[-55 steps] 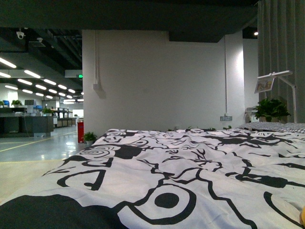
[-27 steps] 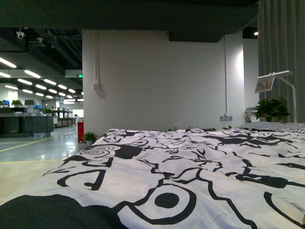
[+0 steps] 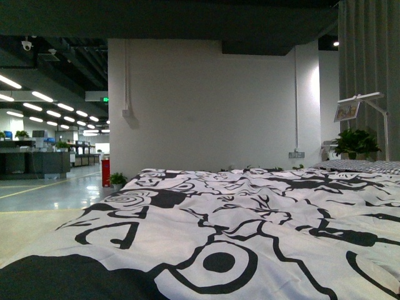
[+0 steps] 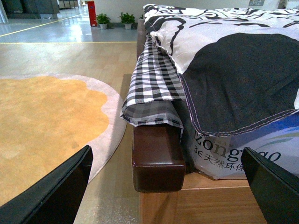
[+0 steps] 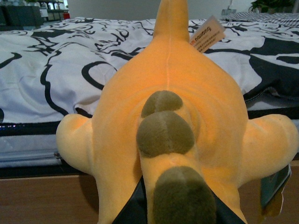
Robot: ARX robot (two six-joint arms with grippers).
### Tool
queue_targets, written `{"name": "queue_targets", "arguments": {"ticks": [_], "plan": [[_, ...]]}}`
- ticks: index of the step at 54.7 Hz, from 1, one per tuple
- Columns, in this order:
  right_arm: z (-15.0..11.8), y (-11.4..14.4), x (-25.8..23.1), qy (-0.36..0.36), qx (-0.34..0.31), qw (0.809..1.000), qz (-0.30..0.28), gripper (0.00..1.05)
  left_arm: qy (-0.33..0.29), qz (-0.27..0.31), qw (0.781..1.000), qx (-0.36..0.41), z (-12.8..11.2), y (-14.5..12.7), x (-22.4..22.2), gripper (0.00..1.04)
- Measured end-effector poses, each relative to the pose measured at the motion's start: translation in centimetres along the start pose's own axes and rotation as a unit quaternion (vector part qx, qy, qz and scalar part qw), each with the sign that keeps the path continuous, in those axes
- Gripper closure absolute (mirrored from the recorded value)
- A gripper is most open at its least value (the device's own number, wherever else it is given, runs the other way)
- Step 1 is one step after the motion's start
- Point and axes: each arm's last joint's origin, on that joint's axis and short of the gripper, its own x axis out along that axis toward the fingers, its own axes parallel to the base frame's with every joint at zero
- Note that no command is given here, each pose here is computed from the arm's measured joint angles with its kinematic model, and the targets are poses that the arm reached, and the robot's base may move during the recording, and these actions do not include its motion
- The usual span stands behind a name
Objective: Put away toys
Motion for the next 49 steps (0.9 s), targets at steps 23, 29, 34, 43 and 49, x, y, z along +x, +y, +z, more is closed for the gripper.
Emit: {"name": "queue_targets", "arguments": {"ticks": [23, 29, 34, 43, 49], "plan": [[0.0, 0.01, 0.0, 0.0, 0.0, 1.0, 0.001, 0.98, 0.0, 0.001, 1.0, 0.0, 0.0, 0.0, 0.0, 0.06], [-0.03, 0.06, 0.01, 0.001, 0.0, 1.0, 0.007, 0.98, 0.0, 0.004, 1.0, 0.0, 0.0, 0.03, 0.0, 0.06], [-0.05, 0.07, 0.01, 0.002, 0.0, 1.0, 0.008, 0.98, 0.001, 0.002, 1.0, 0.0, -0.01, 0.02, 0.01, 0.06], [-0.16, 0.01, 0.02, 0.007, 0.0, 1.0, 0.0, 0.98, 0.001, 0.001, 1.0, 0.0, -0.01, 0.01, 0.01, 0.06], [-0.16, 0.02, 0.03, 0.007, -0.002, 1.0, 0.0, 0.98, 0.001, 0.002, 1.0, 0.0, -0.01, 0.02, 0.01, 0.06]]}}
